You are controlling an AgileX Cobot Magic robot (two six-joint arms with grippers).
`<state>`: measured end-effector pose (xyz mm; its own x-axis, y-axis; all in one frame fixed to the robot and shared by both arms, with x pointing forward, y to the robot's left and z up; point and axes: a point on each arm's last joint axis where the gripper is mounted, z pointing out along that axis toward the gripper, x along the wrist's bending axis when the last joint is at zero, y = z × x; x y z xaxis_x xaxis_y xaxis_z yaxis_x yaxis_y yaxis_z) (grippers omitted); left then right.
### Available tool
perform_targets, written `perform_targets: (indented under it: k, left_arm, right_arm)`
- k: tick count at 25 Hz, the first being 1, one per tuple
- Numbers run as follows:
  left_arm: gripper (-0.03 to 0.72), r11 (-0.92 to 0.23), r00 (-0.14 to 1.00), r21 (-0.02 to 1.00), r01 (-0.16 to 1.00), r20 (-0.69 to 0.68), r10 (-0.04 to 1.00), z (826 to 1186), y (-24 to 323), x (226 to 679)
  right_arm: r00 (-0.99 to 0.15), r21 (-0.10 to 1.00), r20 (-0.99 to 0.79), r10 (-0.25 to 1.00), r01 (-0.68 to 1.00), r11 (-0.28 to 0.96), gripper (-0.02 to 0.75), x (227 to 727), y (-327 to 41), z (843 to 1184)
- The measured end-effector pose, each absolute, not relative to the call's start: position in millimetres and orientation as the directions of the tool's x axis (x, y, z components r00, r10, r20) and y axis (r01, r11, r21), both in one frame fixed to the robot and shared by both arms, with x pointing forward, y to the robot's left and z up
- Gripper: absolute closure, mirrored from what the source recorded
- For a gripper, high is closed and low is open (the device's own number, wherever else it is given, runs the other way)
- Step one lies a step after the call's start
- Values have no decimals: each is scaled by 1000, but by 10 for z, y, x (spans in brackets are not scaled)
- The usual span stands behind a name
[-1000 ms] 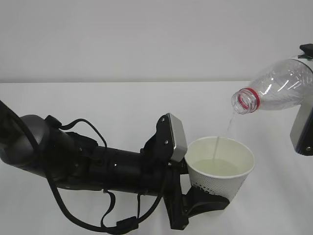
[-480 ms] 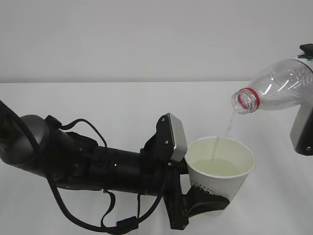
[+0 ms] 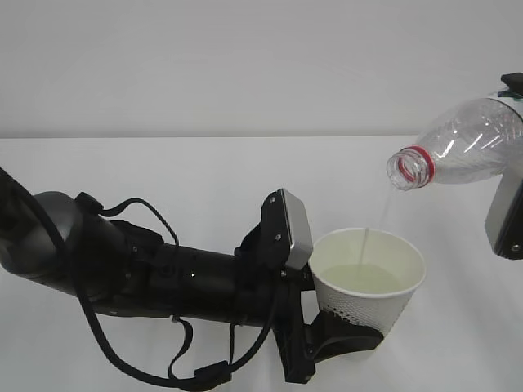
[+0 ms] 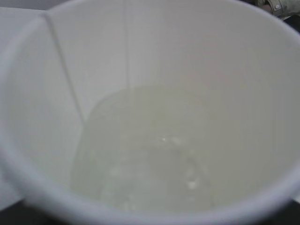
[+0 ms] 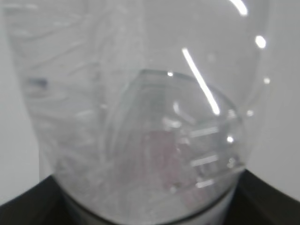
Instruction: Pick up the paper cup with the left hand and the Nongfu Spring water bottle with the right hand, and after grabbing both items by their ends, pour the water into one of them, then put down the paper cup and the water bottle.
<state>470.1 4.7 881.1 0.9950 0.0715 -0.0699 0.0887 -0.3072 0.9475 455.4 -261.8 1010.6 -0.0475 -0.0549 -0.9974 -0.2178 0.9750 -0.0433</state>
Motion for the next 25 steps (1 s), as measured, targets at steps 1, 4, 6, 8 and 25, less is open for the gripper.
perform_targets:
  k: [1, 4, 6, 8, 25]
  left_arm:
    - [181, -307, 995, 948, 89, -70, 72, 8811, 47, 4701]
    - [181, -307, 995, 948, 89, -70, 72, 8811, 47, 4701]
    - [181, -307, 995, 948, 89, -70, 72, 8811, 47, 4701]
    - [181, -307, 995, 948, 89, -70, 72, 8811, 47, 4701]
    - [181, -309, 995, 947, 89, -70, 72, 8809, 47, 4701]
  right_arm:
    - [-47, -43, -997, -55, -218, 975, 224, 4554, -2618, 10106]
    - [-47, -47, -997, -58, -218, 975, 224, 4554, -2618, 10106]
    - [-45, -53, -997, -64, -218, 974, 224, 4554, -2618, 10106]
    - [-45, -55, -997, -66, -218, 974, 224, 4554, -2618, 10106]
    - [-39, -62, -997, -72, -219, 974, 224, 4558, -2617, 10115]
